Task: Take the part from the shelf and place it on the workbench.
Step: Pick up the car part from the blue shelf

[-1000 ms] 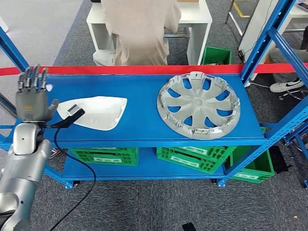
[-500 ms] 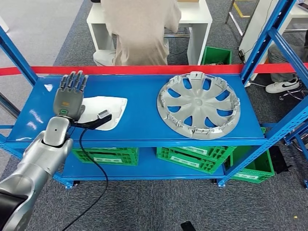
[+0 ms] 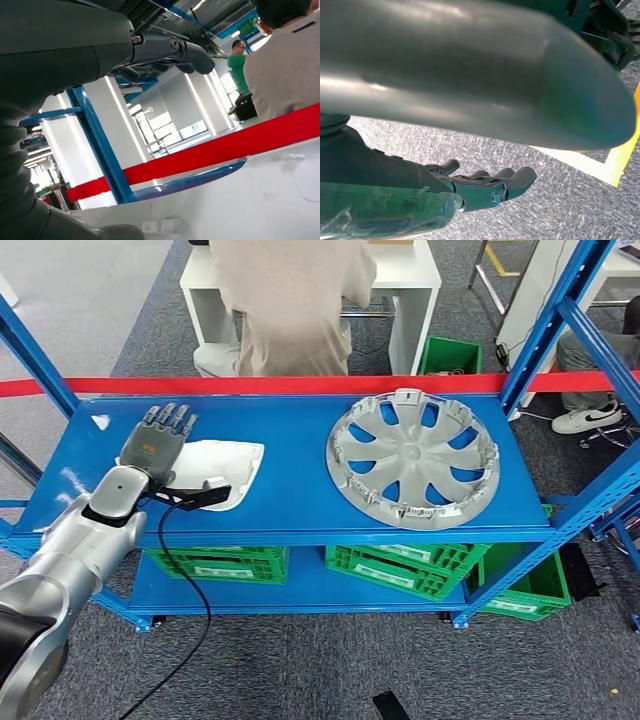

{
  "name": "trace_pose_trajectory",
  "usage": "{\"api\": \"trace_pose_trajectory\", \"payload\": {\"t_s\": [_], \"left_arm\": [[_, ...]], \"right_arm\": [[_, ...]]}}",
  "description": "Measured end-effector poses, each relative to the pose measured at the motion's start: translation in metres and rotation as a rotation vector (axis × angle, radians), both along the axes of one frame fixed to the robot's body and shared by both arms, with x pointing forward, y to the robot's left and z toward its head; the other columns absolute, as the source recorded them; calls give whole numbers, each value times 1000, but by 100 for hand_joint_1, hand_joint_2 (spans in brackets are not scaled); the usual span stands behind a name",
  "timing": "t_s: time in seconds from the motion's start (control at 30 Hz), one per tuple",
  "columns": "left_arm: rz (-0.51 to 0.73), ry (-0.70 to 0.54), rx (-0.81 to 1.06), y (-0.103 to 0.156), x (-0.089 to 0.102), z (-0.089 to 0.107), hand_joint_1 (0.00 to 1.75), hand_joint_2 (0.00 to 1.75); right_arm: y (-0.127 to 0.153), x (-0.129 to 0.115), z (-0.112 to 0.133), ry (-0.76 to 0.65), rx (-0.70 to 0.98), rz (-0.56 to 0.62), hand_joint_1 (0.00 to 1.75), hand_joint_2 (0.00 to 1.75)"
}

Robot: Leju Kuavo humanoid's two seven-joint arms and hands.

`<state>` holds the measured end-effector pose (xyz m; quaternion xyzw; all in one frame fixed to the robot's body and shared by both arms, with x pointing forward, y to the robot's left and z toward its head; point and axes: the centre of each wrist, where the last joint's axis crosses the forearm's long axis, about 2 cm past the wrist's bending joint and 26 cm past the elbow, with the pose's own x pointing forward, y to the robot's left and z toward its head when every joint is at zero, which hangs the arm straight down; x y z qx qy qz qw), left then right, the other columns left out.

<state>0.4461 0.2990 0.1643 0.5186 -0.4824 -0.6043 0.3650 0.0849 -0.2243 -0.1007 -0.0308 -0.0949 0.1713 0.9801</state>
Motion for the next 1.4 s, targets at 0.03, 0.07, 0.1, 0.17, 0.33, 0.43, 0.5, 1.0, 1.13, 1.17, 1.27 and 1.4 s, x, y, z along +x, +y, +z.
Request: {"api": "trace_pose_trajectory", "payload": {"t_s": [0.03,0.07,0.1,0.17,0.33,0.43,0.5,1.0,1.13,1.17,1.27,1.4], "left_arm": [[-3,11,1,0,0,0,0,175],[-10,34,1,0,1,0,0,175],[-18,66,-3,0,1,-1,0,175],[-35,157,-24,0,1,-3,0,175],[-40,317,-79,-2,-4,-15,0,175],[-40,354,-98,-4,-5,-18,0,175],[-42,368,-102,-6,-5,-19,0,175],[-39,434,-129,-10,-4,-18,0,175],[-36,444,-128,-10,-4,-17,0,175],[-36,442,-129,-10,-3,-17,0,175],[-33,412,-142,-9,-3,-15,0,175],[-1,343,-143,-7,-1,-13,0,175]], "right_arm": [[0,0,0,0,0,0,0,0],[0,0,0,-1,1,2,0,0],[0,1,0,-1,1,3,0,0],[0,1,0,-1,4,6,0,0],[0,3,0,-2,7,15,0,0],[0,3,0,-1,6,17,0,0],[0,3,0,0,5,19,0,0],[0,3,1,-1,3,22,0,0],[0,3,1,-1,4,22,0,0],[0,3,1,-1,4,22,0,0],[0,3,1,-3,4,20,0,0],[0,2,0,-4,2,16,0,0]]}}
